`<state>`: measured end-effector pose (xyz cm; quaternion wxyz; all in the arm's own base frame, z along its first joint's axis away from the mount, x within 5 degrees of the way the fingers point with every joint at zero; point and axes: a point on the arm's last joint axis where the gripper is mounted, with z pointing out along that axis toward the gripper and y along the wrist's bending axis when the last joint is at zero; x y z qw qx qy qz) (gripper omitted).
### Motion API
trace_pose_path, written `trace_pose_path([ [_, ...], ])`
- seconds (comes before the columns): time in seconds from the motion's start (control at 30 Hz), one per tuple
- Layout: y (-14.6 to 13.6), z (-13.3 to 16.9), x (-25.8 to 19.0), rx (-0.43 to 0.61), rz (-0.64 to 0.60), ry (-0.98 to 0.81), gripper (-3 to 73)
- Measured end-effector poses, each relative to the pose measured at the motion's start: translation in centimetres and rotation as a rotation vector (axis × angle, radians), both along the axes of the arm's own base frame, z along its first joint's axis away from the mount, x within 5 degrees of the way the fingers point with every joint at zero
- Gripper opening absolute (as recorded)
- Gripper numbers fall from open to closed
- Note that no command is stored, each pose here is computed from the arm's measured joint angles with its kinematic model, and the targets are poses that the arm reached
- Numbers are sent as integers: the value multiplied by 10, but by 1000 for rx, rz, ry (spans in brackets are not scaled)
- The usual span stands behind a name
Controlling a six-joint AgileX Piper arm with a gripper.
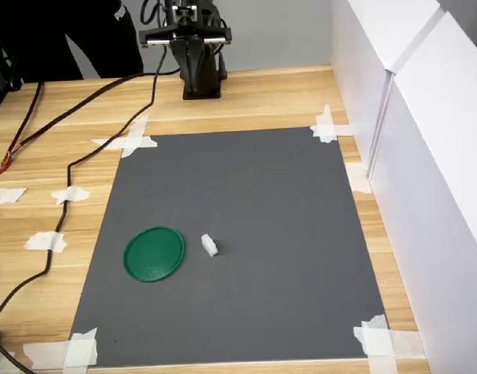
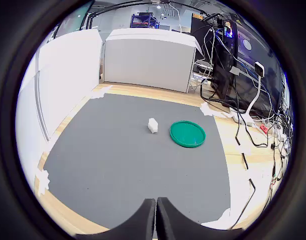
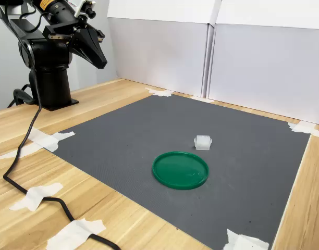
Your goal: Grasp a white terminal and put it on the green lid.
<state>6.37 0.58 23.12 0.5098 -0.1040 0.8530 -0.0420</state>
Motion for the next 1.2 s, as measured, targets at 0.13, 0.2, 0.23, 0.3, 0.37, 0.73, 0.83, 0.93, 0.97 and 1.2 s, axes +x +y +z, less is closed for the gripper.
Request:
trace_pose_path([
  [0.13,0,0,0,0,0,0,-16],
  [0.2,0,0,0,0,0,0,-16],
  [0.23,0,0,0,0,0,0,-16],
  [0.3,0,0,0,0,0,0,-16],
  [0.37,0,0,0,0,0,0,-16],
  [0.73,0,0,0,0,0,0,-16],
  [0.83,0,0,0,0,0,0,-16],
  [0.93,0,0,0,0,0,0,-16],
  [0.97,0,0,0,0,0,0,-16],
  [1.2,-1,7,6,-10,10,28,-16],
])
